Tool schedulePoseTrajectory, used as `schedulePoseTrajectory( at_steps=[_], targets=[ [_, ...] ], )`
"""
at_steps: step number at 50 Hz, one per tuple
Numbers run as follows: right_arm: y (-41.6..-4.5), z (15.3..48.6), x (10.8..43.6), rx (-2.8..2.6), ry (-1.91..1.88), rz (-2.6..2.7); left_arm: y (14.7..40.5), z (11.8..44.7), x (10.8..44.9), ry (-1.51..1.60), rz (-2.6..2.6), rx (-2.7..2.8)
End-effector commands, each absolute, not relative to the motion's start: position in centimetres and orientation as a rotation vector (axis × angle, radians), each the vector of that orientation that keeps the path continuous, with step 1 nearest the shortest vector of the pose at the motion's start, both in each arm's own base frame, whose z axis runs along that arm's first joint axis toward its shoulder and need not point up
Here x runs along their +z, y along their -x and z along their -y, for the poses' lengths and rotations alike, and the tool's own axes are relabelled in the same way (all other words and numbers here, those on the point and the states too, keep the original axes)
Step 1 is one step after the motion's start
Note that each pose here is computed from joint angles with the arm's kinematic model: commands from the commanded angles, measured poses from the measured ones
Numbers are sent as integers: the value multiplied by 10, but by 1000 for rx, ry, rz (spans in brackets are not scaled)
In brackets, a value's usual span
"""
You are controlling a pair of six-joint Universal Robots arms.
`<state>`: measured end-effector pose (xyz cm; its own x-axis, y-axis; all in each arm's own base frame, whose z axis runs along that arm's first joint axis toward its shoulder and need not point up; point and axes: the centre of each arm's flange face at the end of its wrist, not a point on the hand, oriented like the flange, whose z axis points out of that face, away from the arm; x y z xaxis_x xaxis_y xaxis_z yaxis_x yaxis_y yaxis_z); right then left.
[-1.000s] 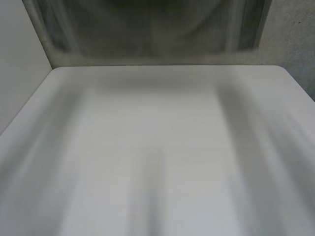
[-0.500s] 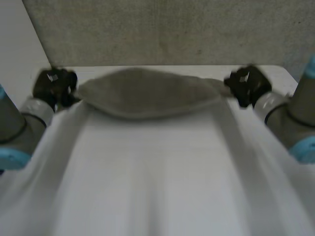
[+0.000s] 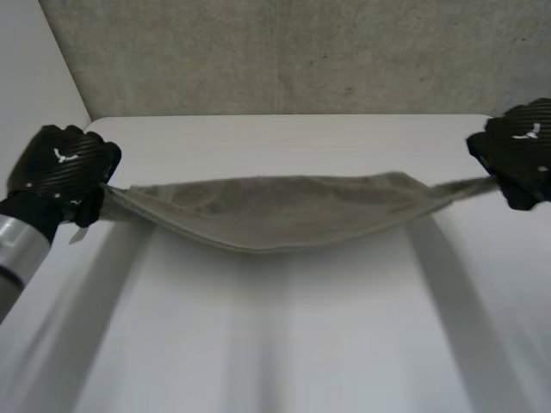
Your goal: Fold the towel.
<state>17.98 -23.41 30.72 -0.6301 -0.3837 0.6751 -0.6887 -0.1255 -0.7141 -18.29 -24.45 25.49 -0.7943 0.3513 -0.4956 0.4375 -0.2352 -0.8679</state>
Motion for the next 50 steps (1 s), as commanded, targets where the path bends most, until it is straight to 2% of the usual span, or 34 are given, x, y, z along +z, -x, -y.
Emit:
schedulePoseTrajectory(
  at_steps=[1, 5, 7, 9, 10, 11, 12, 13, 17, 18, 20, 23, 32, 41, 46, 50],
  targets=[
    [-163, 224, 308, 1705, -1286, 1976, 178, 223, 263, -1031, -1959, -2198],
    [-162, 230, 305, 1718, -1317, 1988, 175, 227, 261, -1042, -1962, -2197],
    [-163, 236, 300, 1729, -1329, 1997, 174, 245, 248, -1046, -2009, -2169],
    [-165, 266, 275, 1718, -1323, 2066, 174, 258, 239, -1046, -2032, -2152],
    [-165, 266, 275, 1718, -1323, 2066, 174, 258, 239, -1046, -2032, -2152],
    [-167, 281, 266, 1720, -1307, 2078, 179, 271, 230, -1064, -2054, -2142],
    [-167, 281, 266, 1720, -1307, 2078, 182, 283, 221, -1077, -2083, -2126],
    [-168, 296, 257, 1711, -1285, 2101, 182, 283, 221, -1077, -2083, -2126],
    [-182, 328, 233, 1634, -1243, 2142, 197, 319, 185, -1115, -2187, -2049],
    [-182, 328, 233, 1633, -1243, 2142, 197, 319, 185, -1115, -2187, -2049],
    [-191, 337, 223, 1601, -1248, 2145, 204, 339, 158, -1091, -2255, -1957],
    [-205, 354, 203, 1552, -1245, 2145, 206, 357, 143, -1057, -2287, -1886],
    [-224, 397, 168, 1564, -1174, 2154, 210, 385, 123, -1004, -2298, -1840],
    [-233, 397, 171, 1595, -1080, 2197, 225, 380, 137, -1031, -2268, -1897],
    [-233, 361, 215, 1694, -1081, 2173, 224, 367, 161, -990, -2285, -1938],
    [-228, 338, 227, 1719, -1091, 2162, 219, 344, 183, -943, -2315, -1975]
  ],
)
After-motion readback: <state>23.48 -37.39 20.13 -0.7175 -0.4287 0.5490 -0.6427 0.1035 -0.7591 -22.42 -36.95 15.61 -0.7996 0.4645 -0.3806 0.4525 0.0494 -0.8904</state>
